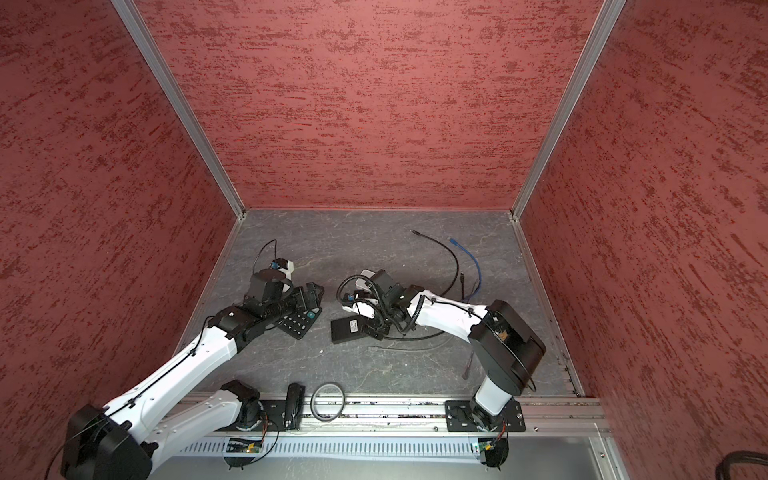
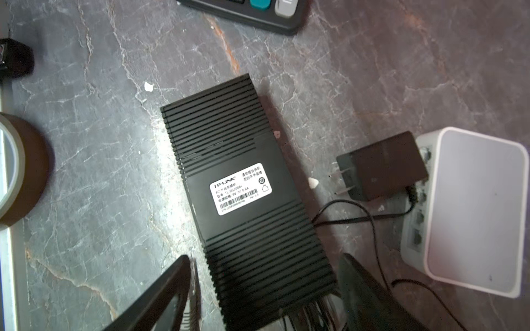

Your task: Insert the plug into the switch port

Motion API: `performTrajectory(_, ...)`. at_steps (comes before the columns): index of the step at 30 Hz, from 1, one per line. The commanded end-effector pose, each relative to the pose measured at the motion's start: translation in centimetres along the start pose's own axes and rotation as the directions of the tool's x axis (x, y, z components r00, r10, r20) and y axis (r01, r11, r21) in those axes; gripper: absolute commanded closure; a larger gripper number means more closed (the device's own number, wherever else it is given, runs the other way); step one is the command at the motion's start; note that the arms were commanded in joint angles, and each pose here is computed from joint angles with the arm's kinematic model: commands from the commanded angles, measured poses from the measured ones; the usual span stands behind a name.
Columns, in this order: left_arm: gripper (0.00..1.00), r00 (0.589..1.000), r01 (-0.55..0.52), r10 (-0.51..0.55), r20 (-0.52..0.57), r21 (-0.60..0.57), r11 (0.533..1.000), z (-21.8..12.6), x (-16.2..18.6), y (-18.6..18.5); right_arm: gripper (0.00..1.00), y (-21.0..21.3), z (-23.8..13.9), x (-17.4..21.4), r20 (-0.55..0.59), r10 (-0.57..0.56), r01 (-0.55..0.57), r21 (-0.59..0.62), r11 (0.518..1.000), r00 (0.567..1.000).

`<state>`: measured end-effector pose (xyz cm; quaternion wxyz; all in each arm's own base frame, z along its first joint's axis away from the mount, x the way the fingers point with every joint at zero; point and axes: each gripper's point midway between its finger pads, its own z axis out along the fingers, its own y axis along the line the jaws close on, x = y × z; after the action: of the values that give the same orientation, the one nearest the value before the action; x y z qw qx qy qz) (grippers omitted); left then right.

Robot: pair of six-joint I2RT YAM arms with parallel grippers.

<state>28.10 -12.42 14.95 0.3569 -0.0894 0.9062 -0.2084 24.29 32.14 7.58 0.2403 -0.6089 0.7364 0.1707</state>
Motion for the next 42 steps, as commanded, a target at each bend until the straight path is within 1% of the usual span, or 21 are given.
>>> performTrajectory(1,0.00,0.999,0.039,-0.039,0.002,0.053,0.998,-0.1,-0.1,-0.4,0.17,-0.3,0.3,-0.3,-0.044,-0.076,0.076,-0.010,0.997,0.996)
performTrajectory(3,0.00,0.999,0.044,-0.044,-0.007,0.051,0.998,0.1,0.1,-0.1,0.17,-0.5,0.6,-0.3,-0.071,-0.082,0.080,-0.027,0.996,0.994)
performTrajectory(7,0.00,0.999,0.040,-0.039,-0.013,0.048,0.998,0.1,0.0,0.0,0.17,0.2,1.2,-0.3,-0.118,-0.093,0.080,-0.112,0.990,0.989)
performTrajectory(10,0.01,0.999,0.037,-0.036,-0.015,0.050,0.998,0.2,0.1,0.0,0.16,0.5,1.2,-0.4,-0.126,-0.105,0.087,-0.139,0.987,0.986)
performTrajectory(14,0.00,0.999,0.032,-0.031,-0.021,0.050,0.998,0.4,0.3,0.1,0.15,0.9,1.2,-0.3,-0.138,-0.106,0.082,-0.168,0.982,0.985)
performTrajectory(21,0.00,0.999,0.032,-0.030,-0.037,0.058,0.998,0.8,0.6,0.1,0.09,1.3,2.1,0.3,-0.160,-0.100,0.067,-0.201,0.977,0.982)
performTrajectory(25,0.00,0.999,0.032,-0.029,-0.040,0.057,0.998,0.9,0.7,0.2,0.08,1.2,2.4,0.6,-0.167,-0.100,0.065,-0.204,0.977,0.981)
performTrajectory(28,0.00,0.999,0.035,-0.032,-0.038,0.056,0.998,0.9,0.7,0.2,0.11,0.9,2.6,0.6,-0.168,-0.102,0.070,-0.183,0.981,0.981)
performTrajectory(32,0.00,0.999,0.037,-0.035,-0.036,0.057,0.998,0.8,0.7,0.2,0.20,0.3,2.8,0.7,-0.168,-0.098,0.074,-0.145,0.987,0.981)
performTrajectory(36,0.00,0.999,0.037,-0.035,-0.037,0.055,0.998,0.8,0.7,0.3,0.28,0.3,2.6,0.4,-0.145,-0.089,0.072,-0.122,0.990,0.985)
performTrajectory(39,0.00,0.999,0.039,-0.037,-0.039,0.052,0.998,0.9,0.9,0.4,0.30,0.2,2.4,0.2,-0.121,-0.092,0.080,-0.098,0.992,0.988)
performTrajectory(42,0.00,0.998,0.043,-0.041,-0.038,0.049,0.998,0.9,0.9,0.5,0.35,0.1,2.0,-0.3,-0.101,-0.089,0.081,-0.079,0.994,0.991)
